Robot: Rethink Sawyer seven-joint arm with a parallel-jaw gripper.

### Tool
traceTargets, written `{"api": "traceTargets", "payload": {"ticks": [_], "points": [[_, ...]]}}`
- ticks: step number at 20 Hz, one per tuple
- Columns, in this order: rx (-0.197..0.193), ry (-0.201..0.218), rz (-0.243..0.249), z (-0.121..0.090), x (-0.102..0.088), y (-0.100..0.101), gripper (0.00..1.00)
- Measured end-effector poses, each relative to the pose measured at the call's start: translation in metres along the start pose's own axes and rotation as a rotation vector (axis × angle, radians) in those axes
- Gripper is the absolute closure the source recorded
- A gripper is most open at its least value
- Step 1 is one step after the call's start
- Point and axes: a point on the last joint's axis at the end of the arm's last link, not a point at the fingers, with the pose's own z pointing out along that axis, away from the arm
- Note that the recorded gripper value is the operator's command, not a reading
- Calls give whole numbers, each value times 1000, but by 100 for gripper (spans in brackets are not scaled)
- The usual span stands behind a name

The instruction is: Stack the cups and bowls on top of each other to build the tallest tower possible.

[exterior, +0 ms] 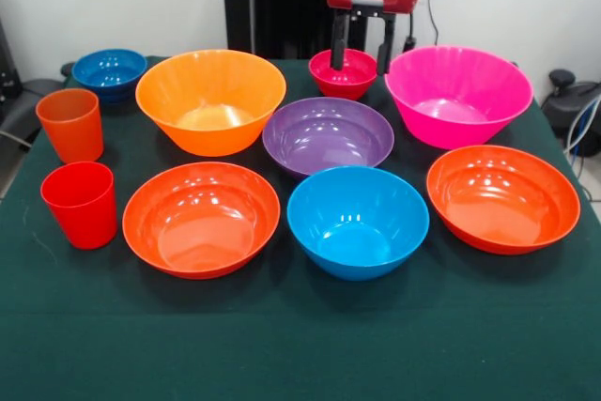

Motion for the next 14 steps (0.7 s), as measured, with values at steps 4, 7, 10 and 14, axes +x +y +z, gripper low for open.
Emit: {"api": "traceTargets", "payload": {"ticks": [4,7,10,14], "points": [[-14,6,10,2,-2,1,0],[-27,9,10,3,-2,6,0],[-37,17,1,3,3,12,0],[-43,29,-7,2,10,16,0]]}}
